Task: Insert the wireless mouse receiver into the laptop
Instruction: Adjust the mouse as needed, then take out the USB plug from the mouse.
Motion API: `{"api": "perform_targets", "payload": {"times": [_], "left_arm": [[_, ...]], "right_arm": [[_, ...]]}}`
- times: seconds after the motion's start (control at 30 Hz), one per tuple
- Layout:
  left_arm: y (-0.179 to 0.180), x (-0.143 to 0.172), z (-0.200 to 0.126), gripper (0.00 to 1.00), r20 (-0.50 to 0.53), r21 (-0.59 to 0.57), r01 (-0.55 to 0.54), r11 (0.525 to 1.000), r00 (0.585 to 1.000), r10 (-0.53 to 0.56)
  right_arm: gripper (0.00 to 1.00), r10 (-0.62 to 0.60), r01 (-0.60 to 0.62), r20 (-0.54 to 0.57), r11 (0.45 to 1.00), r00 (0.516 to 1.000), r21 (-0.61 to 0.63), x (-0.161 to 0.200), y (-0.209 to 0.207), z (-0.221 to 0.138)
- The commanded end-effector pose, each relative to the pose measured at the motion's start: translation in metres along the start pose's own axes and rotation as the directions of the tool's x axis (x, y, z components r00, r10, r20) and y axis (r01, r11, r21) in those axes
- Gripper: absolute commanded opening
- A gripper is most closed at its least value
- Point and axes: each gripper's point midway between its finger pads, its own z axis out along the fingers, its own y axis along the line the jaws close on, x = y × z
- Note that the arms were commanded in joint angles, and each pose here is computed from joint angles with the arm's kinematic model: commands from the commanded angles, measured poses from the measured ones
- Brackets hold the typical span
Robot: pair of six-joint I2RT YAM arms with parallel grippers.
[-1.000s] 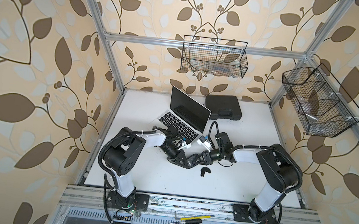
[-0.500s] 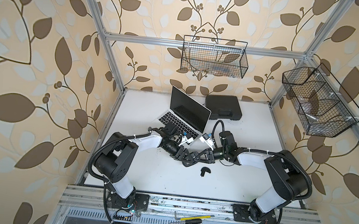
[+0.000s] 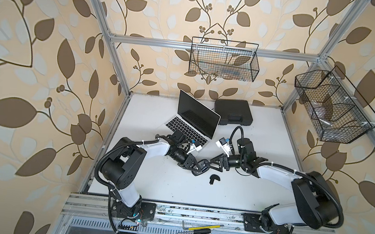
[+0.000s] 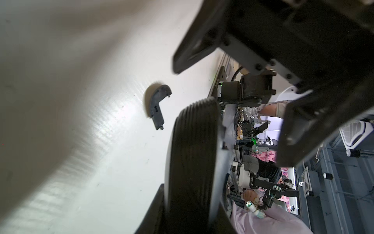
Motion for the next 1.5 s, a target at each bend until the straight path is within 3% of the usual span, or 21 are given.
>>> {"api": "perform_targets", "payload": {"times": [0.0, 0.13, 0.47, 1.17, 1.33, 1.47], "left_arm": [[0.005, 0.004, 0.007, 0.05, -0.059, -0.033, 0.021, 0.999, 0.998, -0.023], [0.007, 0.004, 0.01, 0.03, -0.061, -0.032, 0.026, 0.999, 0.998, -0.028], [0.005, 0.006, 0.013, 0.0, -0.068, -0.025, 0.03, 0.999, 0.997, -0.031], [0.002, 0.0, 0.014, 0.0, -0.037, -0.004, 0.032, 0.999, 0.999, -0.032], [0.0, 0.0, 0.014, 0.0, -0.038, 0.013, 0.033, 0.999, 0.999, -0.033], [0.006, 0.002, 0.013, 0.0, -0.043, -0.041, 0.017, 0.999, 0.999, -0.019]], "right_arm": [[0.82, -0.025, 0.026, -0.013, 0.989, 1.0, 0.143, 0.001, -0.007, 0.002], [0.68, -0.039, 0.047, -0.053, 0.983, 0.998, 0.176, 0.004, -0.001, 0.015], [0.53, -0.043, 0.061, -0.124, 0.988, 0.991, 0.143, 0.013, -0.002, 0.035], [0.5, 0.026, 0.004, -0.216, 0.99, 0.976, 0.14, 0.053, -0.015, 0.042], [0.5, 0.027, -0.005, -0.242, 0.996, 0.97, 0.089, 0.059, -0.007, 0.048], [0.5, 0.026, -0.035, -0.266, 0.999, 0.964, -0.028, 0.061, 0.012, 0.056]]}}
